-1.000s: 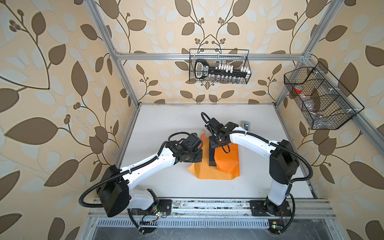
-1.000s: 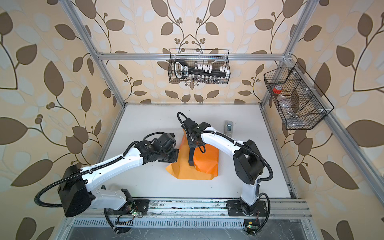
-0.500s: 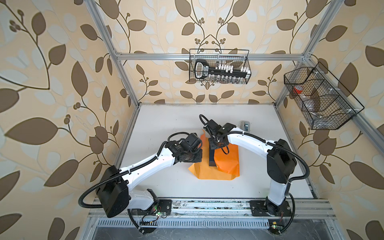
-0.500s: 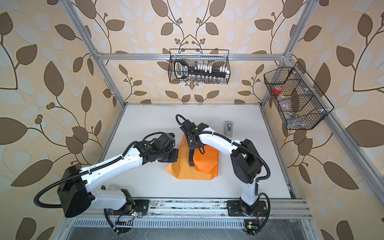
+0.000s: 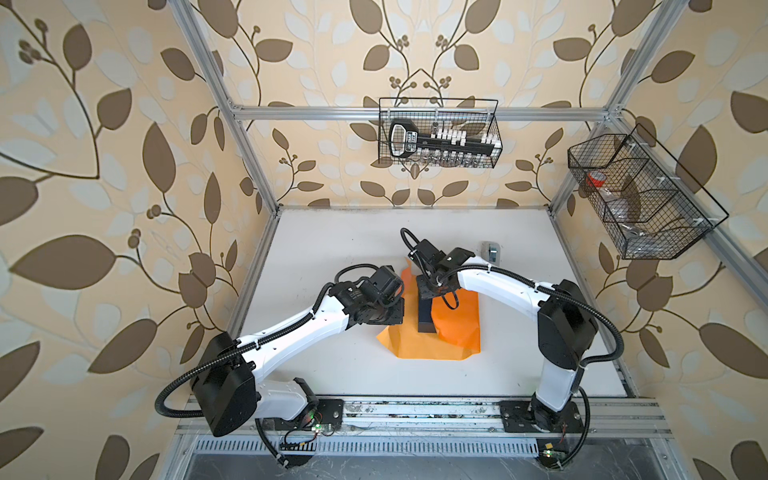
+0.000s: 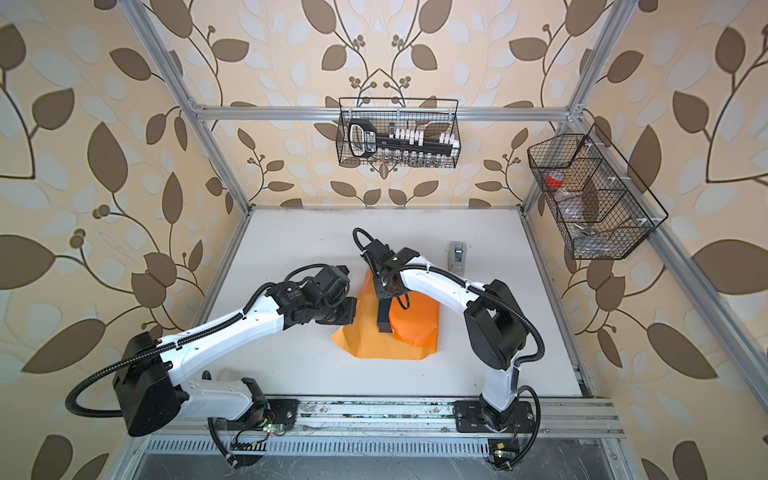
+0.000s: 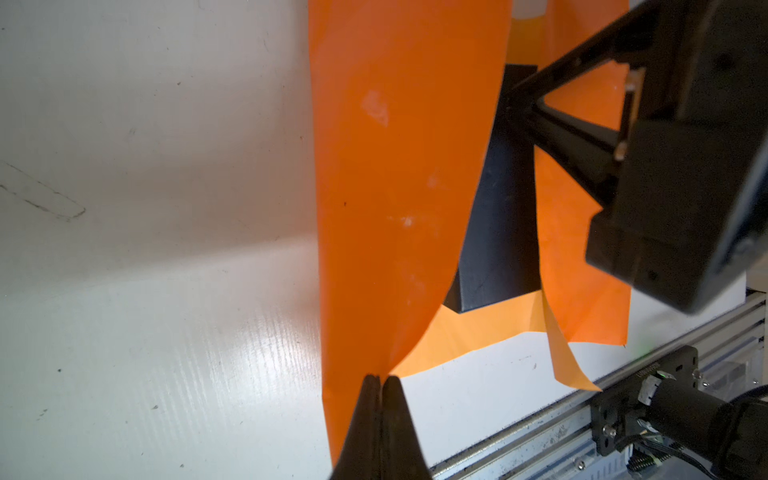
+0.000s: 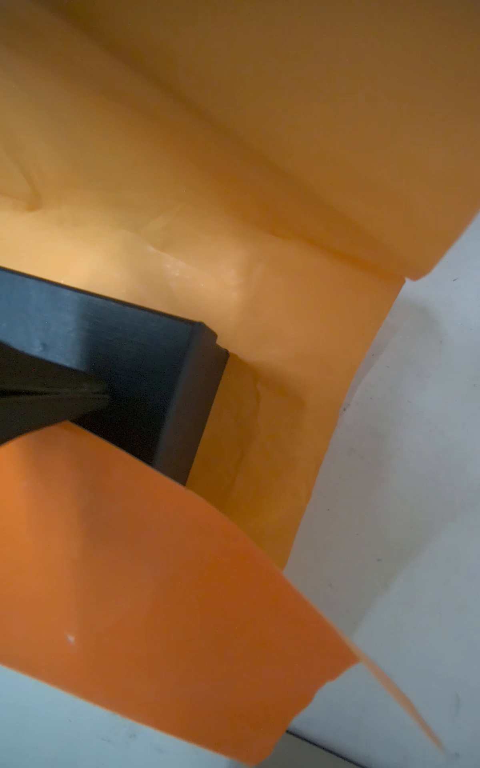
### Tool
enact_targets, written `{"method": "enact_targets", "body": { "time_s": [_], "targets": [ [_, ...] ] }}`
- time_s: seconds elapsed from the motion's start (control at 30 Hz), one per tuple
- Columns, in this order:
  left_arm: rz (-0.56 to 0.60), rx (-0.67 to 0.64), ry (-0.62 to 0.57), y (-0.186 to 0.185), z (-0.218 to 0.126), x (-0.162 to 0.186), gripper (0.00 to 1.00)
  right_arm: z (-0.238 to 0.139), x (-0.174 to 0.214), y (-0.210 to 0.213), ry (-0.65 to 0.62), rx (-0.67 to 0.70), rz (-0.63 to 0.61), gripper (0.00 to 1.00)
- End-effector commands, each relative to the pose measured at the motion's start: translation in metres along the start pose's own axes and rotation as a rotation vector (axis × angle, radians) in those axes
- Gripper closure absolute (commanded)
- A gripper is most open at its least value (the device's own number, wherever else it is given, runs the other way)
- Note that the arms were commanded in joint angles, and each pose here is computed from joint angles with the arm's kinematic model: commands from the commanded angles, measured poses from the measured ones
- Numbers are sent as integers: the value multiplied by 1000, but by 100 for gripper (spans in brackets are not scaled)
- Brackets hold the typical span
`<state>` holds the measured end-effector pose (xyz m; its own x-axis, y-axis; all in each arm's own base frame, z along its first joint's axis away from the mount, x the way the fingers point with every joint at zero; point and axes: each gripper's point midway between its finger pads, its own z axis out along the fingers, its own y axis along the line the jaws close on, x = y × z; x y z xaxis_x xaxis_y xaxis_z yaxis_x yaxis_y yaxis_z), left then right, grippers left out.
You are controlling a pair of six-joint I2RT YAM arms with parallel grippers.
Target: Wrap the gift box in paper
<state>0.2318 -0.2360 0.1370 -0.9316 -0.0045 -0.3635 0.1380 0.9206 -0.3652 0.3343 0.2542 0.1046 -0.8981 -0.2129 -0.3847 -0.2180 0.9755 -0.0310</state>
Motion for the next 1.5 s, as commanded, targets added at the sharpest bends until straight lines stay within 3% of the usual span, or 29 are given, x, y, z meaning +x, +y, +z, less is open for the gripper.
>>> {"method": "enact_targets", "body": {
  "time_s": [0.0, 0.27, 0.5, 0.8, 1.17, 1.33, 1.47],
  "targets": [
    [-7, 22, -30, -1, -9, -5, 100, -20, -4, 4, -49, -73, 37, 100],
    [-17, 20, -28, 0, -10, -7, 100, -63, -3, 4, -121, -133, 51, 60],
    [-56, 35, -30, 7, -10, -10, 100, -66, 48, 13, -38, -132, -26, 46],
    [-68, 49, -18, 9, -10, -8, 100, -59, 79, 17, -5, -21, -123, 52],
    [-71, 50, -21, 9, -11, -8, 100, -39, 101, 24, 57, -11, -169, 59],
    [-70, 47, -20, 10, -12, -6, 100, -37, 104, 21, 55, -6, -168, 71],
    [-70, 47, -18, 10, -12, -5, 100, -40, 101, 21, 35, -4, -166, 90]
  ]
}}
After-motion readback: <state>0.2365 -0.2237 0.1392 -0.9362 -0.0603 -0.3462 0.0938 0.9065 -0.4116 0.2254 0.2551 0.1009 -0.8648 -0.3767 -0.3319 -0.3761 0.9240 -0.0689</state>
